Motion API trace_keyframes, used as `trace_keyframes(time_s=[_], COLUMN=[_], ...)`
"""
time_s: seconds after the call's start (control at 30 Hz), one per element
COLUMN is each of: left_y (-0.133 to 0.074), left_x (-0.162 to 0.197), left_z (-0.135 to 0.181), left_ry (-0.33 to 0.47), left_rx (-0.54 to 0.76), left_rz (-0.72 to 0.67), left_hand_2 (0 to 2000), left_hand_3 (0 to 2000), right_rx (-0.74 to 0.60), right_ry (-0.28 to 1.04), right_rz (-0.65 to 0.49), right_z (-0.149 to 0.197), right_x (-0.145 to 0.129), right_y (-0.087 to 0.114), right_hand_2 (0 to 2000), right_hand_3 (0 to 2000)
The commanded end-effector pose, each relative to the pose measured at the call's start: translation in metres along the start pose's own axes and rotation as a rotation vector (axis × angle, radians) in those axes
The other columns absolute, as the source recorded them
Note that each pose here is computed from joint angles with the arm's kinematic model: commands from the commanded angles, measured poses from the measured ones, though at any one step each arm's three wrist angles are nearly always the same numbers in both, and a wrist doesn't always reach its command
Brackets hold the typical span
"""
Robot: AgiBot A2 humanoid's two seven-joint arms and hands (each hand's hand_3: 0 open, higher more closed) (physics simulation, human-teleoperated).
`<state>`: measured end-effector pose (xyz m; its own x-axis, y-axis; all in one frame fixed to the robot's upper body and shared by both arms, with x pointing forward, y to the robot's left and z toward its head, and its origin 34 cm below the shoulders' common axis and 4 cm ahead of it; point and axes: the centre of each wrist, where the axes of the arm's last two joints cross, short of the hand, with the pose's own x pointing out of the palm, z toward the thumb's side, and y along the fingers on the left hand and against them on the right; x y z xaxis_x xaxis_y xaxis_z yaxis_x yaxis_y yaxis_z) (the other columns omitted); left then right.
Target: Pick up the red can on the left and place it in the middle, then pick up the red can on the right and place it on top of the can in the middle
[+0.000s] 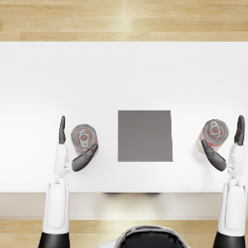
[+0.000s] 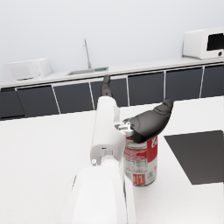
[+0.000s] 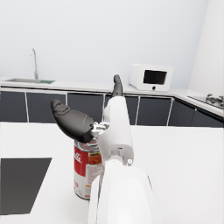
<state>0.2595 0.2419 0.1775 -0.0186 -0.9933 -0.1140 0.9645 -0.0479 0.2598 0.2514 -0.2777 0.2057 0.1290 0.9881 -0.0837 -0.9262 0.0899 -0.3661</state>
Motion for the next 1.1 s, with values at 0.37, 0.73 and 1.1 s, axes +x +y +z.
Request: trace_keyframes(time_s=[0.37, 0.73, 1.1], left_y=[0.001, 0.006, 0.009], left_x=[0.009, 0.017, 0.018], left_z=[-0.063, -0.087, -0.085], left_ry=[-0.026, -0.052, -0.088], left_rx=[-0.235, -0.325, -0.316], left_rz=[-0.001, 0.001, -0.049], left_hand_2=[0, 0, 2000], left_hand_3=[0, 0, 1307], right_rx=[0.266, 0.393, 0.414], right_ry=[-0.020, -0.048, -0.084], right_rz=[-0.015, -0.022, 0.024], right_z=[-0.070, -0.105, -0.112], right_x=[0.002, 0.011, 0.011], right_y=[0.007, -0.004, -0.008], right_hand_2=[0, 0, 2000], right_hand_3=[0, 0, 980])
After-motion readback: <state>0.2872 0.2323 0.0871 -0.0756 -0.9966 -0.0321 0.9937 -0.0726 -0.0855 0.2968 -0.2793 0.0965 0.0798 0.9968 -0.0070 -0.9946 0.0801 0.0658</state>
